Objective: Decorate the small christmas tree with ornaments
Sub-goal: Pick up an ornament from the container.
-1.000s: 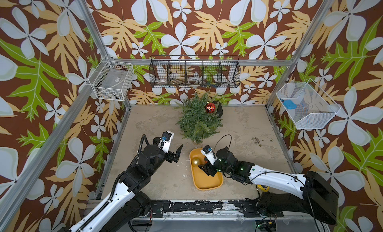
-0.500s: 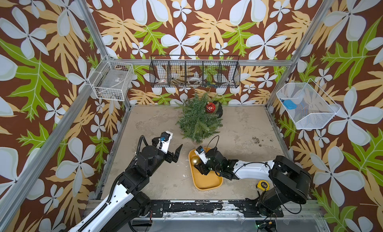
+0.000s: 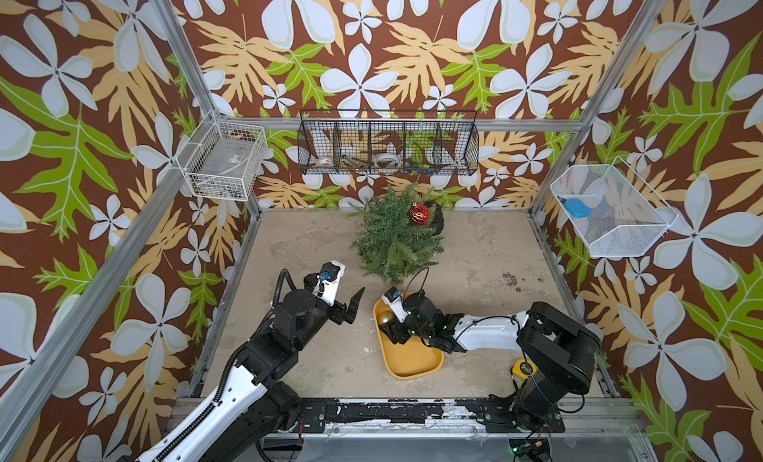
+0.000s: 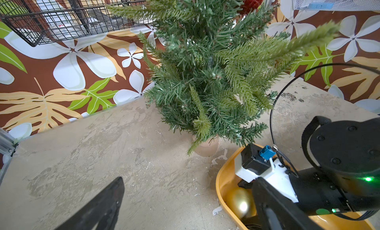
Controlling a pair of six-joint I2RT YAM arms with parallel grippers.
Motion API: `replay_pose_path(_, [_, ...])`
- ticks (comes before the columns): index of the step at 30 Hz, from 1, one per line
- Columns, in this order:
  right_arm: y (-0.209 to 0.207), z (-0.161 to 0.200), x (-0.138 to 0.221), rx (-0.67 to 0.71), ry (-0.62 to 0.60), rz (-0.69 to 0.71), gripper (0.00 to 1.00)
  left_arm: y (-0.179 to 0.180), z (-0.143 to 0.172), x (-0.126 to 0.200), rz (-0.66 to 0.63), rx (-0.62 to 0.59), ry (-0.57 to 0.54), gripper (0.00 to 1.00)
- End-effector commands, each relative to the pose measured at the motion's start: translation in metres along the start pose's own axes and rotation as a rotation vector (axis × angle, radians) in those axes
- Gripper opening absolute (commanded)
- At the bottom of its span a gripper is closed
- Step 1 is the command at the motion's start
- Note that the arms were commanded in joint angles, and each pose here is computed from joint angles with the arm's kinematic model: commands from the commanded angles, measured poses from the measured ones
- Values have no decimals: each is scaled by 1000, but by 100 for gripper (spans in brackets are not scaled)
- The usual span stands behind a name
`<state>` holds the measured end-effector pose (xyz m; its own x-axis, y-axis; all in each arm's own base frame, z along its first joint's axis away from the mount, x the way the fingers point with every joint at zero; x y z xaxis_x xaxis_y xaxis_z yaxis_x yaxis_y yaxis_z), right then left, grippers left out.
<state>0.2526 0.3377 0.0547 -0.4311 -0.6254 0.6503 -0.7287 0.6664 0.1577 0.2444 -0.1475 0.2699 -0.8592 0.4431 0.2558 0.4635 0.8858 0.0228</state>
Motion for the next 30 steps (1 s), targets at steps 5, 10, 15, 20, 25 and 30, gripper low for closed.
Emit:
replay_pose_path(5, [0,-3,4,-14,-4,4,60,-2,-8,0,10,17,-33,98])
replay_pose_path(10, [1,-9,18,-27,-17,4,59,-2,-10,1,14,22,-40,98])
replay_pose_path(15, [3,-12,42,-60,-40,-3,59,-5,-12,2,31,20,-51,97])
replay_pose_path(20, [11,-13,73,-99,-49,-44,59,-15,-22,10,103,0,-116,96])
replay_pose_path(25, [24,-22,112,-107,-70,-129,59,-32,-35,24,214,-31,-208,95])
replay_pose_path(30, [30,-43,157,-107,-107,-226,59,-64,-45,42,419,-109,-295,92])
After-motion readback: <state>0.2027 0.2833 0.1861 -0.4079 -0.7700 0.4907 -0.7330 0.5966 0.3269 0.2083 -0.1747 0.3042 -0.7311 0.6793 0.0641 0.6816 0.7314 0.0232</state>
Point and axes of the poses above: each gripper's point midway between its finger pads, its own x axis back along the fingers, its own y axis along the line the jaws close on, z = x × y, the point moved 1 cm from there along x, back along the fingers, and after that the axes turned 1 degree about x, right-handed, at the moved point
